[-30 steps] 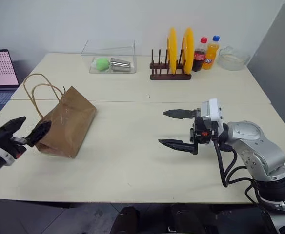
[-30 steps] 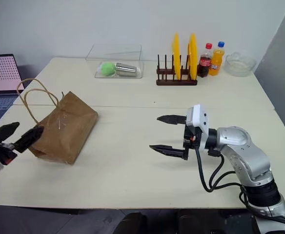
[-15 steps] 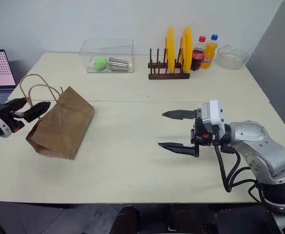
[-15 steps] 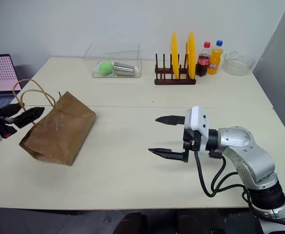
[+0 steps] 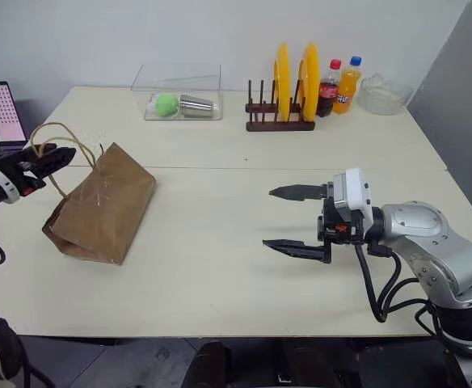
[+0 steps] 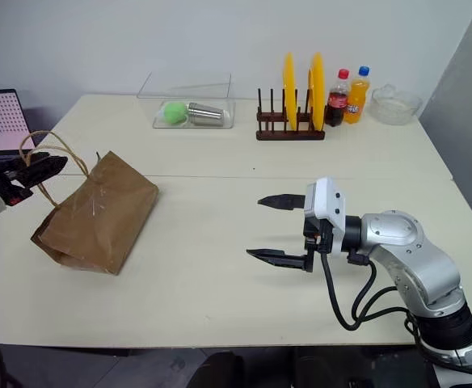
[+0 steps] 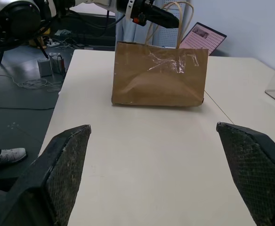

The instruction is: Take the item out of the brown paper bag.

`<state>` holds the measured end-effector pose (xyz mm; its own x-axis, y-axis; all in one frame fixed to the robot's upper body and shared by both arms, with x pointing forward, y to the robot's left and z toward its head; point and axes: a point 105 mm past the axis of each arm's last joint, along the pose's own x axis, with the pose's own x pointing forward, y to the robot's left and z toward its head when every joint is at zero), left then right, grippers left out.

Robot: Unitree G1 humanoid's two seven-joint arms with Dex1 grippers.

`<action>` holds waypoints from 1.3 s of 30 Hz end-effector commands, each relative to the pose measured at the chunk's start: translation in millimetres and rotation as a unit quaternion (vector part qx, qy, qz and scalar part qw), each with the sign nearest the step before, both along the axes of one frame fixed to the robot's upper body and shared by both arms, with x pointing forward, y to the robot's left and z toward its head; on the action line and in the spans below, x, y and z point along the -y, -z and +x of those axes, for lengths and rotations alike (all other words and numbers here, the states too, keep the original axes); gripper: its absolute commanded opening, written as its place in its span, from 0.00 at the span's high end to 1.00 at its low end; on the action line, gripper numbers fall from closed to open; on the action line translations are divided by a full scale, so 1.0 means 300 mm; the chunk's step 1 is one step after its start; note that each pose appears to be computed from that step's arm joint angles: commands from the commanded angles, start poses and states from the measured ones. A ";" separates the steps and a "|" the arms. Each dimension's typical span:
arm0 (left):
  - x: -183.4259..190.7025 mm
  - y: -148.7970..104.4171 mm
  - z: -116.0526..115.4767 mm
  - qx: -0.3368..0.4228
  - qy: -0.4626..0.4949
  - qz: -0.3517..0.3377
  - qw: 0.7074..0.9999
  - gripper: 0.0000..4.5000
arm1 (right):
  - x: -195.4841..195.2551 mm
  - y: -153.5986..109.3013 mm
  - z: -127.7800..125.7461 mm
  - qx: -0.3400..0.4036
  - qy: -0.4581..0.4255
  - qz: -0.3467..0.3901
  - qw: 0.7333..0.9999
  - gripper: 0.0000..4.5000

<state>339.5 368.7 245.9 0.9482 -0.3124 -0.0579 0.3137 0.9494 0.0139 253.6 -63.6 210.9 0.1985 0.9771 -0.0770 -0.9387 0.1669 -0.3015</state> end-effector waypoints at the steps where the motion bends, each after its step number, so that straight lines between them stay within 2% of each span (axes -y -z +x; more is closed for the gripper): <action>1: -0.002 -0.078 0.005 0.028 0.007 0.031 0.999 0.76 | 0.004 -0.033 -0.021 0.019 -0.002 0.006 1.000 0.00; 4: 0.012 -0.104 0.020 0.035 0.019 0.042 0.998 0.97 | 0.007 -0.035 -0.022 0.019 0.002 0.005 1.000 0.00; 5: 0.028 -0.116 0.028 0.036 0.032 0.049 0.998 0.99 | 0.008 -0.035 -0.022 0.020 0.003 0.005 1.000 0.00; 13: 0.177 -0.219 0.075 0.060 0.130 0.097 0.985 0.99 | 0.031 -0.031 -0.023 0.020 0.030 -0.001 0.999 0.00; 19: 0.326 -0.296 0.110 0.083 0.216 0.135 0.963 0.99 | 0.068 -0.020 0.007 0.012 0.096 0.003 0.995 0.00; 25: 0.456 -0.337 0.164 0.103 0.270 0.143 0.947 0.99 | 0.096 -0.011 0.009 0.008 0.134 0.013 0.991 0.00; 33: 0.681 -0.331 0.241 0.121 0.340 0.143 0.922 0.99 | 0.131 0.033 -0.015 -0.007 0.185 0.020 0.983 0.00; 39: 0.850 -0.337 0.280 0.140 0.361 0.138 0.912 0.99 | 0.171 0.081 -0.018 -0.004 0.259 0.009 0.966 0.00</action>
